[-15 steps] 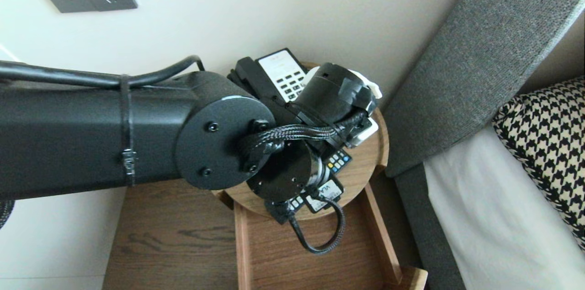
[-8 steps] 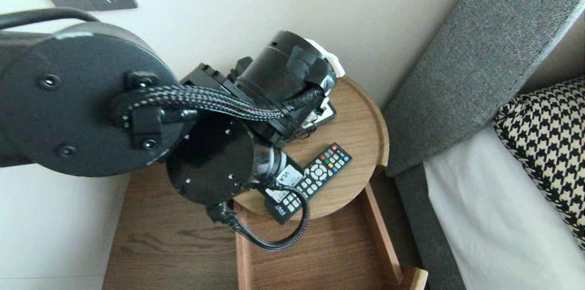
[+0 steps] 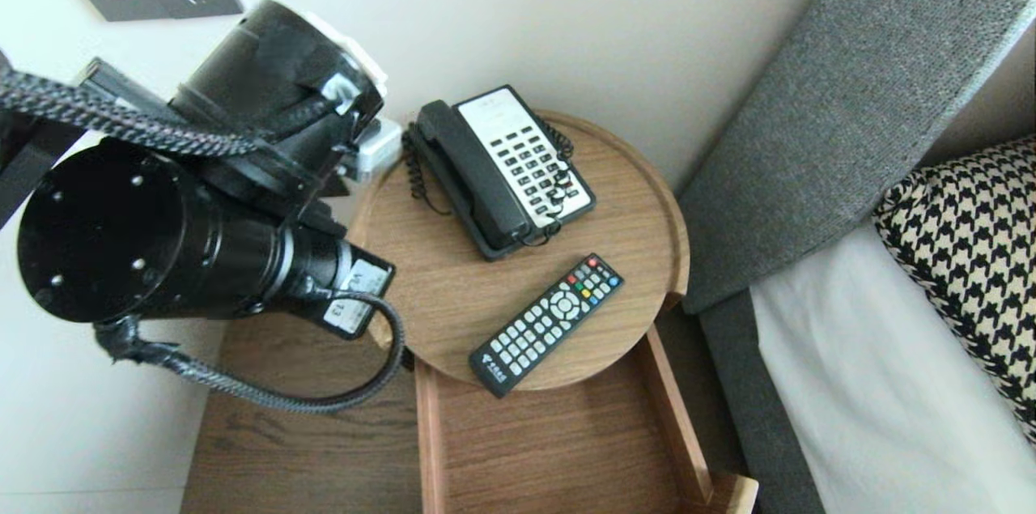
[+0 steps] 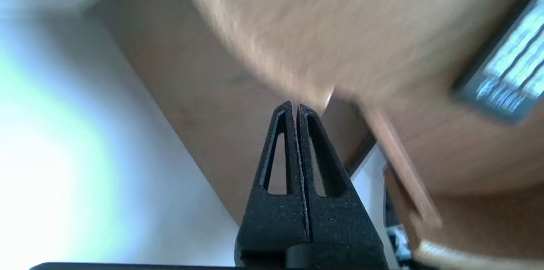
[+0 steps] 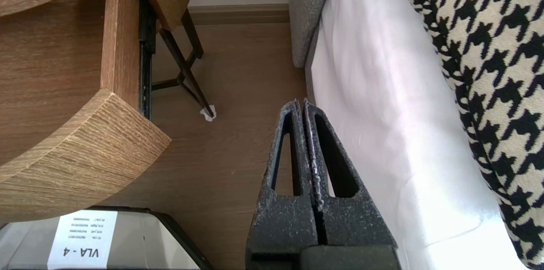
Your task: Close the nightstand drawer
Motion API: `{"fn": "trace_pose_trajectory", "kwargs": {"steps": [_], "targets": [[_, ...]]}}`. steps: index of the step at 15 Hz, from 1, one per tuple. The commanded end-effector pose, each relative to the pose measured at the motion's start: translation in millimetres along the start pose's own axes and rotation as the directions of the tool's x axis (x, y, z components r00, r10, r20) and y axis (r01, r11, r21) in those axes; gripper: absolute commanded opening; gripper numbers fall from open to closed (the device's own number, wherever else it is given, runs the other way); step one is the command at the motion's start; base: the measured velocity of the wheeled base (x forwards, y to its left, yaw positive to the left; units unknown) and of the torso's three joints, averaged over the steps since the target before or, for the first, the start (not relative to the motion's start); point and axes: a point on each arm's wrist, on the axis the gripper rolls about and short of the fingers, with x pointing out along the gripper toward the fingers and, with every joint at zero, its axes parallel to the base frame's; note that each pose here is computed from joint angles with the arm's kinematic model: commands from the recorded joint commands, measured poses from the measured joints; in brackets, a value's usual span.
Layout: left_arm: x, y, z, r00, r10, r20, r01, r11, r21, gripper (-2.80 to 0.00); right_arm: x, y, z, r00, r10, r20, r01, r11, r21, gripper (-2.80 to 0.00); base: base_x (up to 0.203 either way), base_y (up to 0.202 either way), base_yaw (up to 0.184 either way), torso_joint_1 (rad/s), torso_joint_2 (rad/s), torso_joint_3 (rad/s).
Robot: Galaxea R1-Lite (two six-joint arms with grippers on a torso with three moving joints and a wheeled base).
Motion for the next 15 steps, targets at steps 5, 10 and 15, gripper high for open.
{"fn": "trace_pose_trajectory", "kwargs": {"steps": [5, 10, 15], "targets": [[-31, 37.5, -56, 1.000, 0.009, 0.017, -0.007, 0.991, -0.135, -2.80, 0, 0, 0, 1.000, 0.001, 0.003, -0.001, 1.000, -0.001, -2.80, 0.000, 0.000, 0.000, 0.000, 0.00, 0.000], [-53, 61.0, -116, 0.998, 0.013, 0.054, -0.003, 0.983, -0.183, -2.80, 0, 0, 0, 1.000, 0.001, 0.003, -0.001, 1.000, -0.001, -2.80, 0.000, 0.000, 0.000, 0.000, 0.00, 0.000], [-83, 85.1, -172, 0.993, -0.007, 0.122, 0.025, 0.988, -0.154, -2.80, 0, 0, 0, 1.000, 0.001, 0.003, -0.001, 1.000, -0.001, -2.80, 0.000, 0.000, 0.000, 0.000, 0.00, 0.000]]}}
